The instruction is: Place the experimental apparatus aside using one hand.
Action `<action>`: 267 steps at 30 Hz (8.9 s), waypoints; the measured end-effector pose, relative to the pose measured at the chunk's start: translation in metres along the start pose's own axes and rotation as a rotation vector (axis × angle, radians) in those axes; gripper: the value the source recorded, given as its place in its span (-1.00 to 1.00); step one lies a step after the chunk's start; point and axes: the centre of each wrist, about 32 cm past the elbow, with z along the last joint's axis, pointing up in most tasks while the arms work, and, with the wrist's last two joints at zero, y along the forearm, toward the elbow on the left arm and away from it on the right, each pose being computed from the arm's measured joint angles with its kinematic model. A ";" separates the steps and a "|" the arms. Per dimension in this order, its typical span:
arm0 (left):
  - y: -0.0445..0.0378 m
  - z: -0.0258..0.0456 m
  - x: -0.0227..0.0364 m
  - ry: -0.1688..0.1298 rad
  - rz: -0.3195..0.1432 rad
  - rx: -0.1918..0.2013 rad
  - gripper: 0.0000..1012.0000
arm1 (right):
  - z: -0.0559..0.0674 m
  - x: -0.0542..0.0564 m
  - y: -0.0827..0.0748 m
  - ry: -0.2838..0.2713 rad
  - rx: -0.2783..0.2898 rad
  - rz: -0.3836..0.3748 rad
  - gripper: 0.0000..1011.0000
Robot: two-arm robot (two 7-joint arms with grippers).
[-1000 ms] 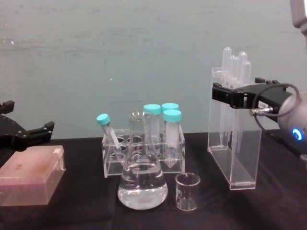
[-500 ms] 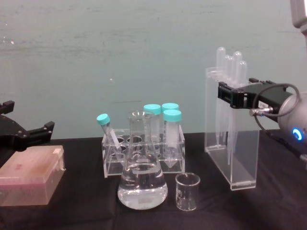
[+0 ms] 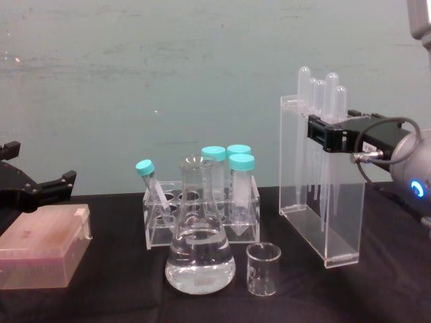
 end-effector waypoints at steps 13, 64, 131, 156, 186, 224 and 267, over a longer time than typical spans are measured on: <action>0.0000 0.0000 0.0000 0.000 0.000 0.000 0.98 | 0.000 0.000 0.000 0.000 0.000 0.000 0.20; 0.0000 0.0000 0.0000 0.000 0.000 0.000 0.98 | -0.001 0.012 0.006 -0.004 0.026 -0.030 0.20; 0.0000 0.0000 0.0000 0.000 0.000 0.000 0.98 | 0.002 0.052 -0.005 -0.033 0.081 -0.100 0.20; 0.0000 0.0000 0.0000 0.000 0.000 0.000 0.98 | 0.000 0.077 -0.007 -0.049 0.098 -0.125 0.20; 0.0000 0.0000 0.0000 0.000 0.000 0.000 0.98 | -0.003 0.102 -0.009 -0.053 0.104 -0.154 0.20; 0.0000 0.0000 0.0000 0.000 0.000 0.000 0.98 | -0.005 0.120 -0.014 -0.028 0.102 -0.190 0.20; 0.0000 0.0000 0.0000 0.000 0.000 0.000 0.98 | -0.012 0.122 -0.016 0.006 0.106 -0.177 0.20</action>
